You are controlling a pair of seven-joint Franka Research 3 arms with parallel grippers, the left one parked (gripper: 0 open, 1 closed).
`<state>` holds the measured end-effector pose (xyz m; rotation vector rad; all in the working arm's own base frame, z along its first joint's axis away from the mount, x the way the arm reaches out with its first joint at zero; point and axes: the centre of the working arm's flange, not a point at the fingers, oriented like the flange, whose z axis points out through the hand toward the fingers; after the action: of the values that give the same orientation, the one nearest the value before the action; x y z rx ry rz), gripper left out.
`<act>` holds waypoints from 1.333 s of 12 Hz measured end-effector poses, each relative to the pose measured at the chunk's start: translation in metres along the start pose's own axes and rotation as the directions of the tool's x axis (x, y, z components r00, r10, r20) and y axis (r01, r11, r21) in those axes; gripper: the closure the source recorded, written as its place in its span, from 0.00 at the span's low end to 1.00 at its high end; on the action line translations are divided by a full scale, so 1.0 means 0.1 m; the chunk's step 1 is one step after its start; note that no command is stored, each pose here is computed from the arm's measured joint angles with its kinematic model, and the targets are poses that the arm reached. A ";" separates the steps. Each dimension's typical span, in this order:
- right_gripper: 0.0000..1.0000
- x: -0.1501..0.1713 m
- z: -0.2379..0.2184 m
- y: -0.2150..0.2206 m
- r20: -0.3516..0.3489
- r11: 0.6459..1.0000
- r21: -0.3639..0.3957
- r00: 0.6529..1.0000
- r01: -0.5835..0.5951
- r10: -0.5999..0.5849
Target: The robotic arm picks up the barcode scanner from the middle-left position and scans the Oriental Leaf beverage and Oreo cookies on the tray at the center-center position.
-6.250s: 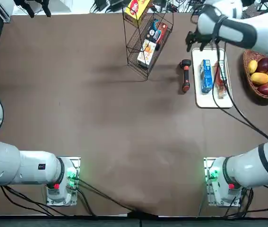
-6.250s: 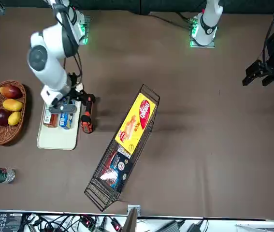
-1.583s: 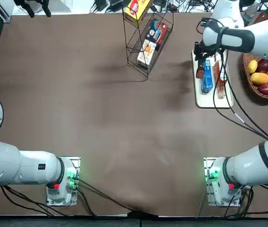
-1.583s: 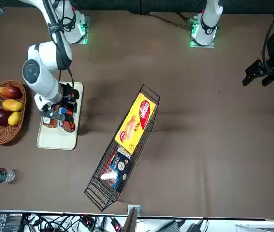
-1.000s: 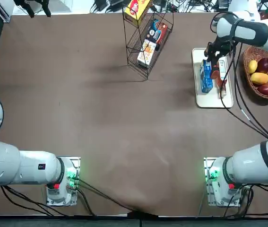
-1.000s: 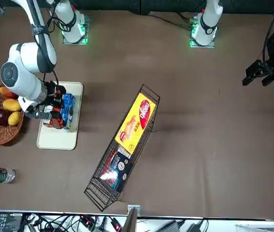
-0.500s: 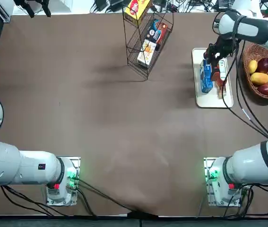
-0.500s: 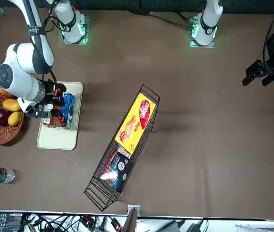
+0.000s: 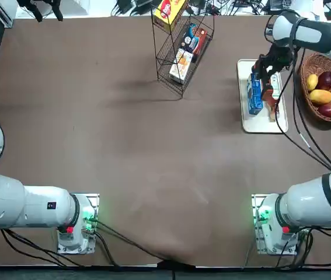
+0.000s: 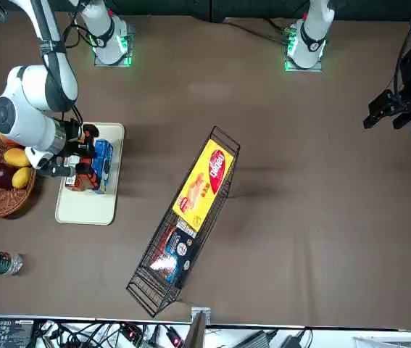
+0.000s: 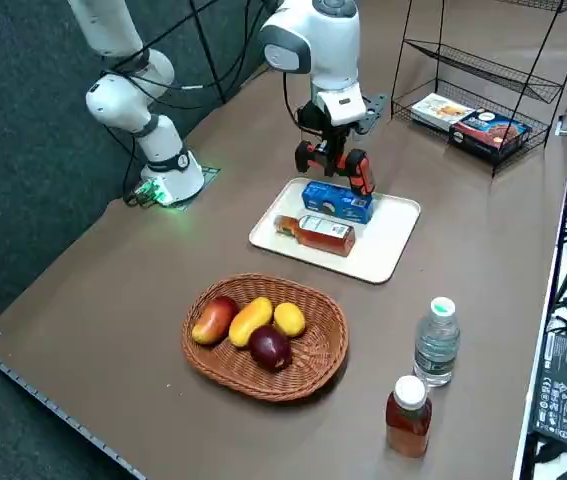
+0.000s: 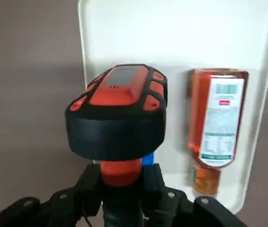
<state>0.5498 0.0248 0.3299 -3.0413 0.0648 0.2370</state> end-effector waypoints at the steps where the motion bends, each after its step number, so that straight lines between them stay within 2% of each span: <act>1: 0.56 -0.01 -0.01 0.08 0.014 1.000 0.002 1.000 0.010 -0.010; 4: 0.56 -0.08 -0.20 0.70 0.033 0.998 0.027 0.998 0.052 -0.053; 8: 0.56 -0.14 -0.24 1.22 0.027 0.994 0.048 0.994 0.103 -0.104; 16: 0.56 -0.12 -0.13 1.32 0.034 0.989 0.076 0.991 0.128 -0.130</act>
<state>0.5336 -0.1072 0.3335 -2.9516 -0.1230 0.2771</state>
